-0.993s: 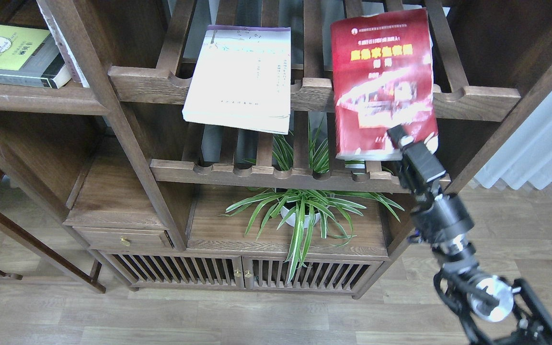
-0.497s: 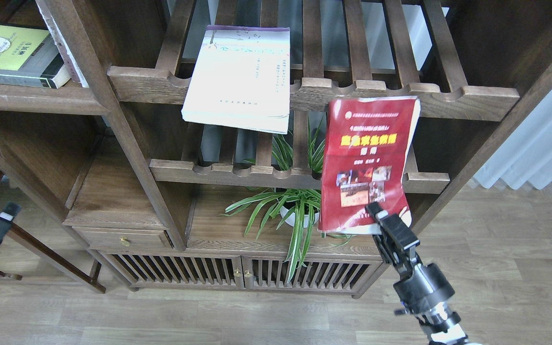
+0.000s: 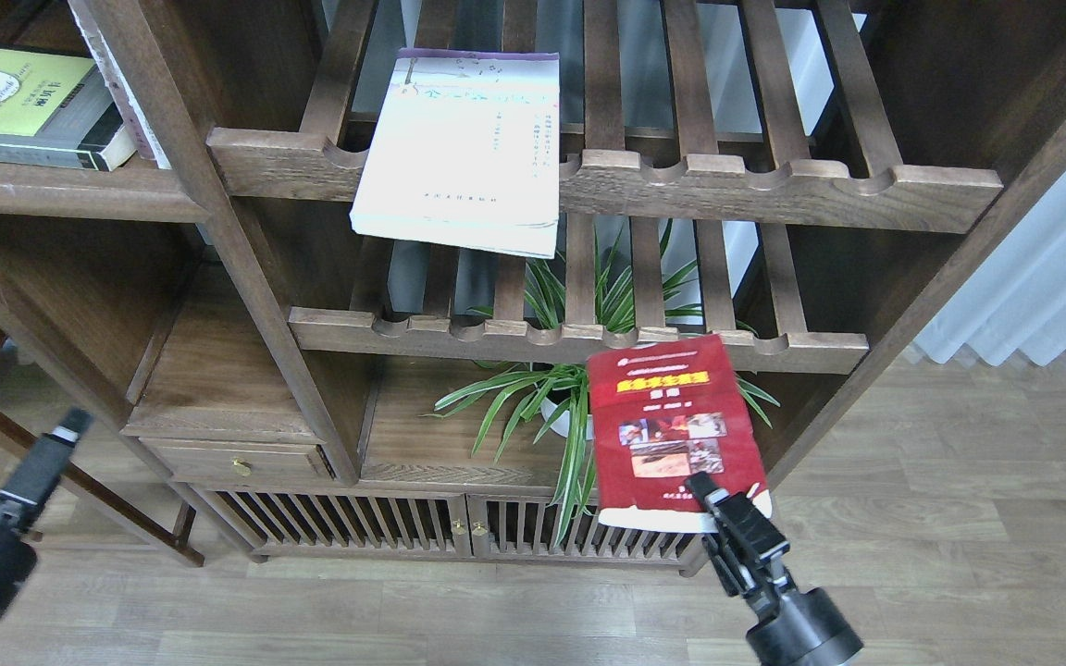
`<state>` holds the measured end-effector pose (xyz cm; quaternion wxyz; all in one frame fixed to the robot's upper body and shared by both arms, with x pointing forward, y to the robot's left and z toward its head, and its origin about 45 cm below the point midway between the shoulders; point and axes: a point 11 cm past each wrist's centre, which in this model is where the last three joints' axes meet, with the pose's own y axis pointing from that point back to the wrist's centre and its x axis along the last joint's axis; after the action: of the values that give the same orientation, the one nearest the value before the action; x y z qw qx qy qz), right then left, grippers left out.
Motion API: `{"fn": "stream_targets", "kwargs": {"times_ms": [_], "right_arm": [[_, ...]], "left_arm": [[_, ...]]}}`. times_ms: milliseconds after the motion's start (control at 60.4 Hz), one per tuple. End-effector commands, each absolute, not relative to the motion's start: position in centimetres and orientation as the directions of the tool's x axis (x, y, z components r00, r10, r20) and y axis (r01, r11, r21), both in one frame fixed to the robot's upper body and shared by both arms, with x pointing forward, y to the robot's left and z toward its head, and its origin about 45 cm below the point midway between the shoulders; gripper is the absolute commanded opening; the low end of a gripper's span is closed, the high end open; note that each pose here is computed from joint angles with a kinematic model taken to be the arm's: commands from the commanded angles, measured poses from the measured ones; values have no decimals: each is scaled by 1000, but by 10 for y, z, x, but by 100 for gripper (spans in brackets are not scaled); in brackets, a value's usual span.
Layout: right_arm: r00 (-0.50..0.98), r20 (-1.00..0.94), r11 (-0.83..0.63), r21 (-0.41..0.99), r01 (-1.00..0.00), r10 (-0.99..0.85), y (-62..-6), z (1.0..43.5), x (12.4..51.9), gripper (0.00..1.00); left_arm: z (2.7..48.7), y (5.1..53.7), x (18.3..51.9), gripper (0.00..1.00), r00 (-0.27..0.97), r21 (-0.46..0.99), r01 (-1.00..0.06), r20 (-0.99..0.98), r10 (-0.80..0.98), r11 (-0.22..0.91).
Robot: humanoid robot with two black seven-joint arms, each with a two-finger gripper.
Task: Organize books on shelf
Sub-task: 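Grasp the red book with the right gripper and pull it down, then grasp the red book with the left gripper from the right gripper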
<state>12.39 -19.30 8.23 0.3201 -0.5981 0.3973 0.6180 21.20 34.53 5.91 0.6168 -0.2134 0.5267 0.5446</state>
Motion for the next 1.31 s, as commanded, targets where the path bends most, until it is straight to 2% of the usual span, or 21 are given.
{"fn": "stream_targets", "kwargs": {"times_ms": [0, 381, 579, 778, 811, 944, 1010, 1175, 1258, 1291], "right_arm": [[-89, -994, -525, 108, -844, -62, -174, 75, 126, 4], [-123, -991, -660, 121, -741, -43, -127, 55, 125, 5], [-152, -987, -717, 142, -683, -50, -113, 47, 111, 5], [-155, -987, -728, 140, -671, -48, -110, 48, 108, 5], [-156, -987, -728, 142, -671, -48, -110, 47, 108, 5], [-155, -987, -728, 140, -671, -48, -110, 48, 108, 5], [-155, -987, -728, 140, -671, -48, -110, 48, 108, 5], [-157, -986, -729, 143, -670, -48, -110, 47, 107, 5], [-157, -986, -727, 143, -672, -49, -110, 47, 108, 5], [-157, -986, -727, 143, -672, -49, -110, 47, 108, 5]], "left_arm": [[47, 315, 203, 100, -169, 326, -863, -905, 389, 385], [33, 241, 185, 100, -203, 318, -779, -943, 262, 540], [29, 196, 172, 99, -219, 291, -742, -957, 192, 603], [31, 157, 161, 96, -228, 255, -712, -965, 128, 654], [32, 146, 160, 88, -233, 243, -715, -967, 105, 655], [31, 139, 157, 75, -237, 242, -717, -967, 97, 654], [30, 135, 153, 61, -244, 247, -707, -965, 99, 663], [29, 131, 149, 45, -247, 249, -694, -964, 101, 675], [30, 131, 150, 25, -246, 247, -696, -964, 99, 674], [30, 132, 151, 20, -247, 247, -699, -964, 98, 671]]}}
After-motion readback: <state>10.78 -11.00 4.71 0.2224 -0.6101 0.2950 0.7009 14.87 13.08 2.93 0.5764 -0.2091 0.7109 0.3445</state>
